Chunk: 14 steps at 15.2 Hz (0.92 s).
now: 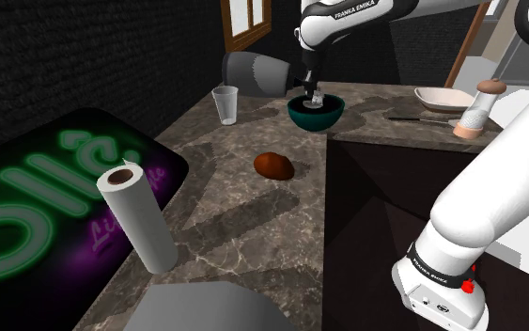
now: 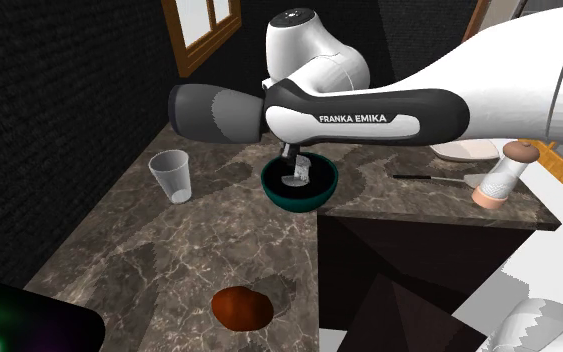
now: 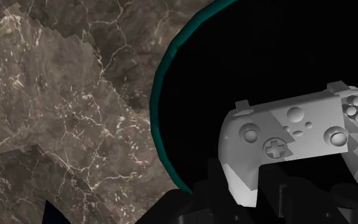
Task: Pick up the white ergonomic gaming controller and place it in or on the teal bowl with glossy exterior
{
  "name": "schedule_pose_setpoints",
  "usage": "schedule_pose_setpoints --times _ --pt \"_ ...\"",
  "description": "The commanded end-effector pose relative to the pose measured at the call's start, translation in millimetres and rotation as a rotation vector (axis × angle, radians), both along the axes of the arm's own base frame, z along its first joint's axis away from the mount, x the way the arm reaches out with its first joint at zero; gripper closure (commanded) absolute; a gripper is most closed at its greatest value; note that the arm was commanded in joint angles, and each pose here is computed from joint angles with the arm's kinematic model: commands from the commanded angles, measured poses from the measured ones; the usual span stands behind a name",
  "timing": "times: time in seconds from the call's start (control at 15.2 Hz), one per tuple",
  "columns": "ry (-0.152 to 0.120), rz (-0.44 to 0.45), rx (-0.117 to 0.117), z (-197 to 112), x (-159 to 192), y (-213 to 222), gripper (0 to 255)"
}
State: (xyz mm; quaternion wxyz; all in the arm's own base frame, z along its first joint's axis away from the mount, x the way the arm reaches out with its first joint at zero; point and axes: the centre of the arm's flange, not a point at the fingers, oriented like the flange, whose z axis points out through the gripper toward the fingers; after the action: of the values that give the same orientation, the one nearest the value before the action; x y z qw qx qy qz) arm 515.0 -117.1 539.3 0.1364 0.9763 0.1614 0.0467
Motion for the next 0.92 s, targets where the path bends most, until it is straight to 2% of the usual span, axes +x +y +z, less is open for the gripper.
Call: schedule_pose_setpoints --times 0.0,0.07,0.13,0.46,0.73,0.86 --pt "0.001 0.0 0.0 0 0 0 255" --pt "0.001 0.0 0.0 0 0 0 255" --pt "0.001 0.0 0.0 0 0 0 0" --pt "0.001 0.0 0.0 0 0 0 0" --pt "0.001 0.0 0.0 48 -7 12 0" --pt "0.001 0.0 0.0 48 -7 12 0"
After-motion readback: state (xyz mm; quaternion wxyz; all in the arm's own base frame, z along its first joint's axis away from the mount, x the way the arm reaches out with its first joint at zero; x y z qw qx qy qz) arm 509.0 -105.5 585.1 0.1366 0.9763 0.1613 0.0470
